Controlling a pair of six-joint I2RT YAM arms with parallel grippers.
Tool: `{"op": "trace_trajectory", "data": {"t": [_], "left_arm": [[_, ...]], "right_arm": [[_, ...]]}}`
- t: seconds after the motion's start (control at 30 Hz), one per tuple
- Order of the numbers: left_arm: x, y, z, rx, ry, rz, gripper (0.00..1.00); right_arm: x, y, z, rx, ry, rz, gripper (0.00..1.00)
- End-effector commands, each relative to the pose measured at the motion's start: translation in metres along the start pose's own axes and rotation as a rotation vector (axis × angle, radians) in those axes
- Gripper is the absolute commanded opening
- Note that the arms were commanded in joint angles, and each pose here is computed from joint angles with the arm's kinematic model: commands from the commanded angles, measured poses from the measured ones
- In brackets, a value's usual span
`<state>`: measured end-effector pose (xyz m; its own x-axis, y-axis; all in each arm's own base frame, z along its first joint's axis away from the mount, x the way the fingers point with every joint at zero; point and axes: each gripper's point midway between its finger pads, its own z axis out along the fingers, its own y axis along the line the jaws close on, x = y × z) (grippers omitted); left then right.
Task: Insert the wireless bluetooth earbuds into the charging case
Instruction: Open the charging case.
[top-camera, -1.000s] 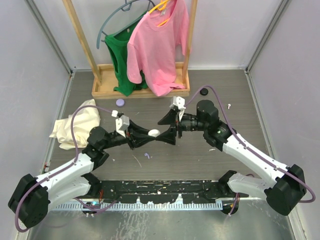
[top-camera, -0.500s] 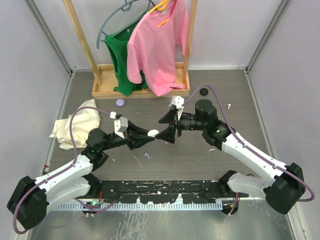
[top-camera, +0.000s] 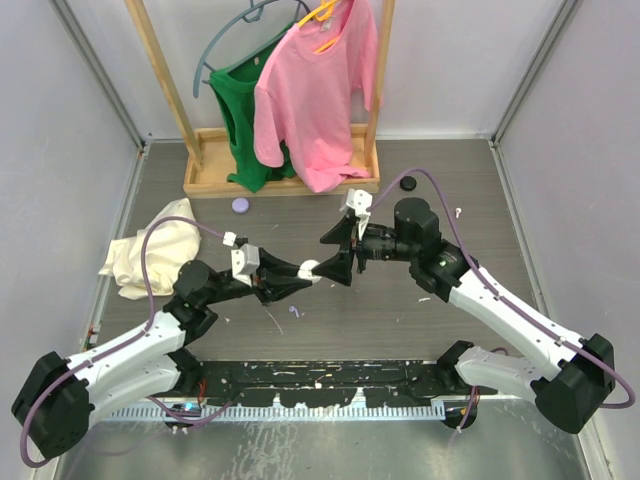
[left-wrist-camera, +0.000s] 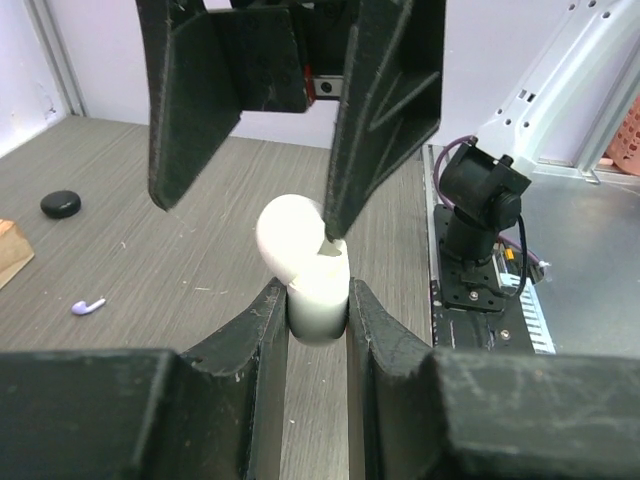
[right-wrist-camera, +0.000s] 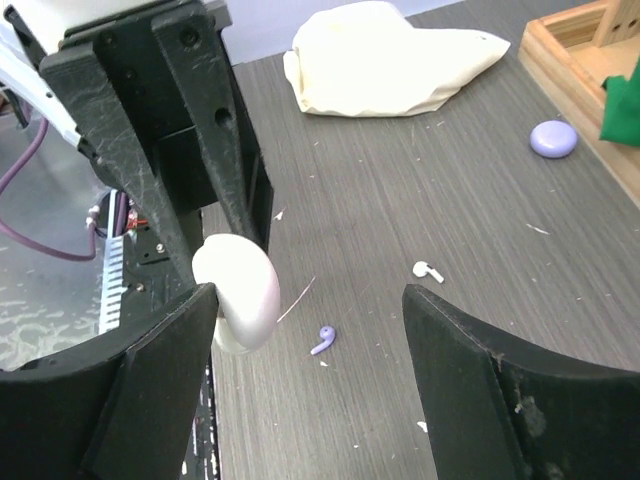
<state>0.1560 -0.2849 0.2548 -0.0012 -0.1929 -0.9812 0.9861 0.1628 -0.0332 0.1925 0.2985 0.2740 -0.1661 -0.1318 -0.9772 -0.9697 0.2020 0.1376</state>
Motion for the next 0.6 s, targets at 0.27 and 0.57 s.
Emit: {"op": "trace_trajectory", "data": {"t": [0.27,0.57], "left_arm": [[-0.007,-0.008,0.0,0.017,-0.027,0.064,0.0],[0.017,0.023,-0.011,-0.179,-0.008,0.037,0.0]], "right_arm": [[-0.043,-0.012,-0.007,0.095,-0.087,-0.057,0.8],[-0.038,-0.034,-0.015,0.246,-0.071,-0.005,0.82]]}}
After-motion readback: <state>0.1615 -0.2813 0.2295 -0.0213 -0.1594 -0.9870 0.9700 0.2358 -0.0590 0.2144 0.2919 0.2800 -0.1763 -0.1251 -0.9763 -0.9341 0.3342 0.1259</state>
